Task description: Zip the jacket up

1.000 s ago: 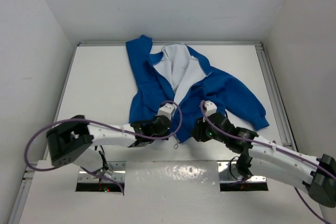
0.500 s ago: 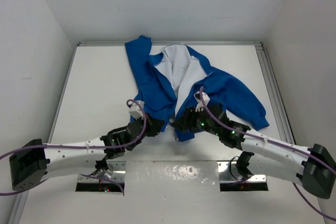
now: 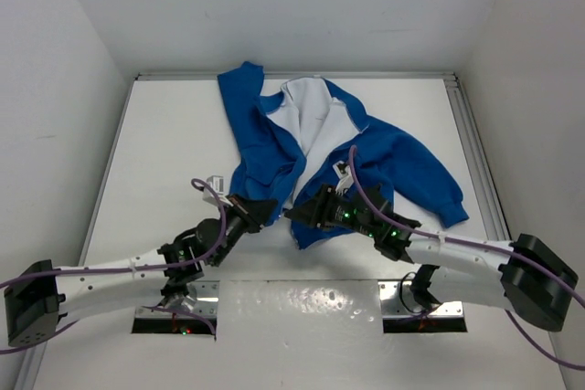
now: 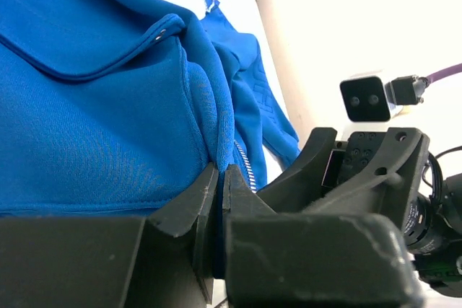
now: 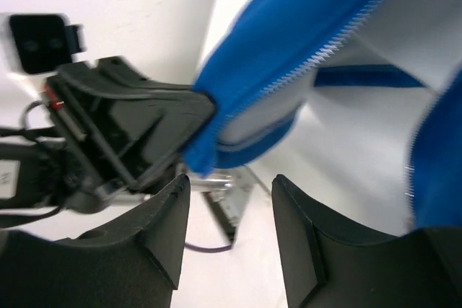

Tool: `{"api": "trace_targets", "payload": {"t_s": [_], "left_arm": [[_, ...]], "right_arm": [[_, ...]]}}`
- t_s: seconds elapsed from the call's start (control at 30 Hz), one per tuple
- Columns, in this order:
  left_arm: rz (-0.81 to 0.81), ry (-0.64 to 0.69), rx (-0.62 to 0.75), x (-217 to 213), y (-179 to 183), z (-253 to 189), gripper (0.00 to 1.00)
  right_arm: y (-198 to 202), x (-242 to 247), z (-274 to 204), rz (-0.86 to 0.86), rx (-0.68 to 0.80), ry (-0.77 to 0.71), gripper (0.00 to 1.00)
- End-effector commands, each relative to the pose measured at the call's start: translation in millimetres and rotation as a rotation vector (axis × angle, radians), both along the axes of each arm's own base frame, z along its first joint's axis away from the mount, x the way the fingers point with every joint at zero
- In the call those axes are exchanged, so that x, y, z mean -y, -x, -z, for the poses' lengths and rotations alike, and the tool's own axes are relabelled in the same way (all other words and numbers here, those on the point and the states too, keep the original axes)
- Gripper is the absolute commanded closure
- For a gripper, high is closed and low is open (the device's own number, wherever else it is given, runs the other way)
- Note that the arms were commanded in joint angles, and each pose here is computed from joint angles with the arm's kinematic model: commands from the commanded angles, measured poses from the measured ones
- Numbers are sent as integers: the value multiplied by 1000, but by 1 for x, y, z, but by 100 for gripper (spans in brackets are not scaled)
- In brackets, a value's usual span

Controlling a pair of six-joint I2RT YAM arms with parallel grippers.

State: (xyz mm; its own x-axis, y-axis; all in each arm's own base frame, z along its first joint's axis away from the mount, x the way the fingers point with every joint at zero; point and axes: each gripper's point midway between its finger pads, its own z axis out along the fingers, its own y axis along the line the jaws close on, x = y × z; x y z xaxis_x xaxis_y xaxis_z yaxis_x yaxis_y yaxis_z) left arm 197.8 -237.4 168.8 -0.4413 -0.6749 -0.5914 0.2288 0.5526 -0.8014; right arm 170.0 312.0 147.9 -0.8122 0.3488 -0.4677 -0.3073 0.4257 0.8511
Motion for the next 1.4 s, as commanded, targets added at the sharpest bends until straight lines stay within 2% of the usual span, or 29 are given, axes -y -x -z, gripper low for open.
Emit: {"api": "trace_targets", "payload": {"t_s": [0.0, 0.07, 0.37, 0.77, 0.9, 1.07, 1.17, 1.27, 1.3, 1.33, 1.37], "left_arm": [[36, 104, 36, 8, 4, -25, 100], [52, 148, 45, 9, 7, -29, 100], [114, 189, 45, 15, 16, -35, 100], [122, 217, 64, 10, 20, -38, 100], [119, 212, 78, 6, 21, -41, 100], [150, 174, 82, 9, 24, -46, 100], [199, 171, 69, 16, 31, -46, 100], [209, 126, 41, 17, 33, -43, 88], [206, 130, 47, 15, 33, -46, 77], [199, 135, 51, 13, 33, -49, 72], [196, 132, 53, 11, 33, -50, 63]], "right_arm": [[6, -19, -43, -66, 60, -169, 51], [6, -21, -47, -73, 77, -191, 53], [-3, -22, -51, -47, 153, -190, 66], [-11, -25, -35, -12, 92, -162, 68], [-12, -28, -38, -15, 92, -181, 75], [-14, -31, -46, -21, 147, -195, 93], [-17, -33, -52, -34, 214, -168, 100], [-13, -37, -65, -106, 340, -107, 100], [-13, -39, -72, -126, 383, -91, 100], [-8, -38, -69, -162, 399, -50, 100], [-11, -38, -73, -184, 481, -2, 100]]}}
